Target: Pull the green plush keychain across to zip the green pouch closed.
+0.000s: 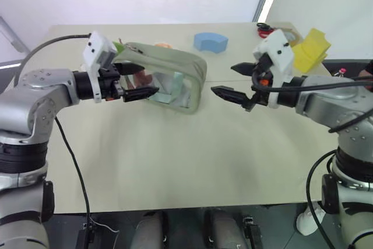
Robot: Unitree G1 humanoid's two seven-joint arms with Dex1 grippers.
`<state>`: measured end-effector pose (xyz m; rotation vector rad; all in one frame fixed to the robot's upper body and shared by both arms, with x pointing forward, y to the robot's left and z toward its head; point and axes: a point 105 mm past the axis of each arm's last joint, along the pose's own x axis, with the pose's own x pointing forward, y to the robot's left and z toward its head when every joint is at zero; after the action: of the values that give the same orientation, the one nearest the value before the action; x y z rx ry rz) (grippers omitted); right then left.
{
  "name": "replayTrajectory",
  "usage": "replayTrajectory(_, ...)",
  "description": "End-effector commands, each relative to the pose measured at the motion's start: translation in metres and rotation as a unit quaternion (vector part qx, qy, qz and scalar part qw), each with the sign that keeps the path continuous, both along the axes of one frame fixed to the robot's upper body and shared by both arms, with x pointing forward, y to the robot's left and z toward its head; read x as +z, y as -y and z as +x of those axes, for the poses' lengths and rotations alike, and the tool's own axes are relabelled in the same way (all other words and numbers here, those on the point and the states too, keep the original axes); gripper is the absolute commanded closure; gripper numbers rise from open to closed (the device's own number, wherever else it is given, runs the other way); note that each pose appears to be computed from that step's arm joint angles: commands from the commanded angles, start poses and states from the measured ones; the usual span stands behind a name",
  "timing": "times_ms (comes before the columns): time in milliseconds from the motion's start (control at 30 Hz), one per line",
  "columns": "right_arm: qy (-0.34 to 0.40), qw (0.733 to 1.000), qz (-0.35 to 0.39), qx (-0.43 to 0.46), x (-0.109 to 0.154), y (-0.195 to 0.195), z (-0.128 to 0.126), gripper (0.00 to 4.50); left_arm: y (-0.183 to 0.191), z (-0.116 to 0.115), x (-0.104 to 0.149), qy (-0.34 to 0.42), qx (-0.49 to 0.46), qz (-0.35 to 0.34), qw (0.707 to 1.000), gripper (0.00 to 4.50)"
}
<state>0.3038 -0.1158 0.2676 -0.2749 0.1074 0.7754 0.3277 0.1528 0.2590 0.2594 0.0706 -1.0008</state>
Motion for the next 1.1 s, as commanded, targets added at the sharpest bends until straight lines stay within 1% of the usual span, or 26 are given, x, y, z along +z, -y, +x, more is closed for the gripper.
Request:
replayTrajectory(33,0.019,1.000,-0.003,-0.007,0.006,0.005,-0.006,0.00,0.001,0.005,0.017,0.042,-0.007,0.012,0.999,0.01)
replayTrajectory(167,0.019,1.000,-0.004,-0.004,0.007,0.006,-0.010,0.00,-0.009,0.010,0.026,0.045,0.001,0.024,0.999,0.01)
replayTrajectory(267,0.020,1.000,-0.008,-0.001,0.011,0.010,-0.012,0.00,-0.034,0.019,0.045,0.057,0.031,0.020,0.998,0.01)
replayTrajectory(367,0.024,1.000,-0.007,0.000,0.017,0.014,-0.011,0.00,-0.041,0.020,0.052,0.061,0.034,0.024,0.997,0.01)
replayTrajectory(467,0.029,1.000,0.002,0.004,0.021,0.012,-0.009,0.00,-0.036,0.019,0.052,0.057,0.023,0.017,0.998,0.01)
replayTrajectory(767,0.028,0.999,0.013,0.016,0.019,0.002,-0.007,0.00,-0.014,0.005,0.025,0.028,0.000,0.012,1.000,0.01)
replayTrajectory(933,0.030,0.999,0.014,0.021,0.020,-0.001,-0.006,0.00,-0.016,0.006,0.031,0.034,0.010,0.002,0.999,0.01)
replayTrajectory(1000,0.031,0.999,0.013,0.022,0.020,-0.002,-0.005,0.00,-0.018,0.005,0.032,0.036,0.012,0.006,0.999,0.01)
replayTrajectory(1100,0.041,0.999,0.015,0.025,0.025,-0.005,0.000,0.00,-0.031,0.007,0.037,0.046,0.031,0.022,0.998,0.01)
